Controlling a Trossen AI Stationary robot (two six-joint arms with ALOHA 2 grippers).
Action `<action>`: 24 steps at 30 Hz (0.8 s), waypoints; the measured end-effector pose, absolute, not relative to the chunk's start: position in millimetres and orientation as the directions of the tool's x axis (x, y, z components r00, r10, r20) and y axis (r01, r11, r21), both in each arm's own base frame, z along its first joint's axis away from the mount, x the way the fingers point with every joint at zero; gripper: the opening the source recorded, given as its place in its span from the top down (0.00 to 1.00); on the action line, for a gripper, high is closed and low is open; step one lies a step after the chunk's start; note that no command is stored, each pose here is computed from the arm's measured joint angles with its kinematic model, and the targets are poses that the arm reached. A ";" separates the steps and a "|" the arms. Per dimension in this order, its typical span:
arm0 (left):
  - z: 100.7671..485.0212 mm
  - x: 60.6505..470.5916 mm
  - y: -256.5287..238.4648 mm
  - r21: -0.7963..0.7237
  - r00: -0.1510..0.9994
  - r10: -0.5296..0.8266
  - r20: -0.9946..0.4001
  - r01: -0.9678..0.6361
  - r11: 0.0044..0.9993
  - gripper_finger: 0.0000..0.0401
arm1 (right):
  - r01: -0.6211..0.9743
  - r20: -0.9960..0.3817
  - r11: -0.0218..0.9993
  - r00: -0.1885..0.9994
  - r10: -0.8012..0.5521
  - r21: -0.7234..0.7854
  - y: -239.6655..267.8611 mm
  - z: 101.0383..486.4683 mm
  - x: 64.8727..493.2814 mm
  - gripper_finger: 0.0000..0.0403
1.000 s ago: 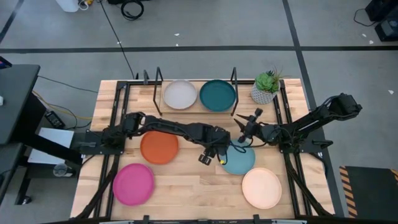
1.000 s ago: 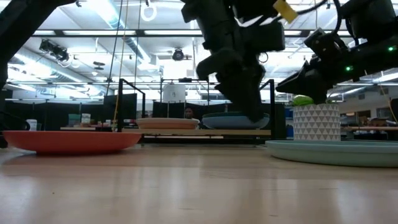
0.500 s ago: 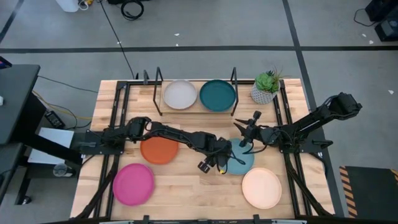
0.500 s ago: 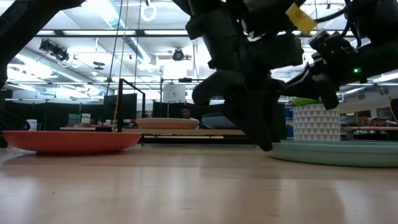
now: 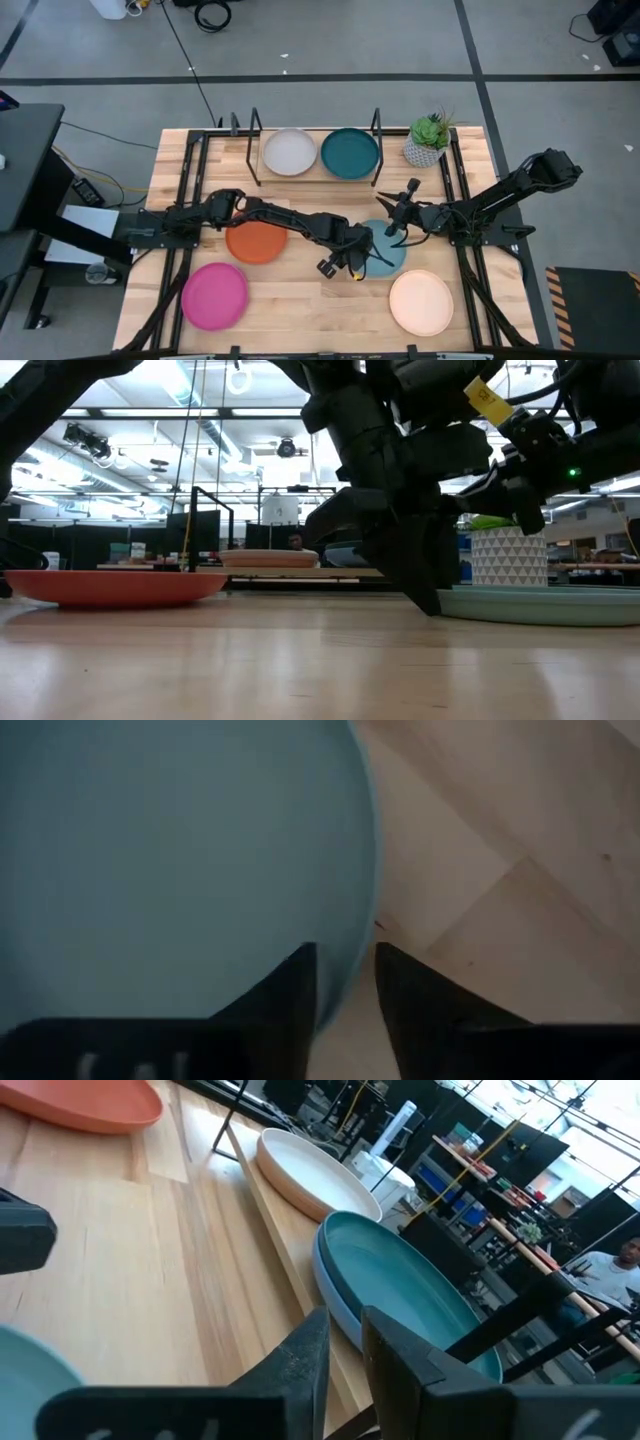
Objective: Place and stack plates onto a shelf
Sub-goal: Stack the blue plate on top of the gray plate on the shelf
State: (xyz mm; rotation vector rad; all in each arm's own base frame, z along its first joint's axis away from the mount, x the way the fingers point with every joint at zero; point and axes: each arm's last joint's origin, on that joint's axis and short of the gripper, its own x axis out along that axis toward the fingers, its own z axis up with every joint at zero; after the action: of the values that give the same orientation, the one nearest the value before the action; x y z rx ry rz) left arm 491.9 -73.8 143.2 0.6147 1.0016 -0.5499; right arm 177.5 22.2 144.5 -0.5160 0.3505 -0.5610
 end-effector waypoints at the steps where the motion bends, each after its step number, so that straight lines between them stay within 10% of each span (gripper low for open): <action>1: 143.2 491.9 -73.8 0.217 0.434 -0.141 -0.890 0.675 0.705 0.77 | 0.412 -0.174 0.726 0.794 -0.583 -0.550 22.2 144.5 177.5 0.83; 6: 144.3 489.7 -73.5 0.208 0.415 -0.134 -0.900 0.678 0.705 0.96 | 0.413 -0.174 0.726 0.794 -0.583 -0.550 22.2 144.5 177.5 0.83; 24: 249.9 436.7 -65.2 0.053 0.360 -0.128 -0.924 0.452 0.890 0.96 | 0.425 -0.163 0.732 0.798 -0.581 -0.532 22.4 146.1 178.0 0.83</action>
State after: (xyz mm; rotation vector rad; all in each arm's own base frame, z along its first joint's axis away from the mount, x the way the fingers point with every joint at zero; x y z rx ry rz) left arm 436.7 -65.2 249.9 0.3226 1.1465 -0.3826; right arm 178.0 22.4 146.1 -0.4983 0.3317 -0.5641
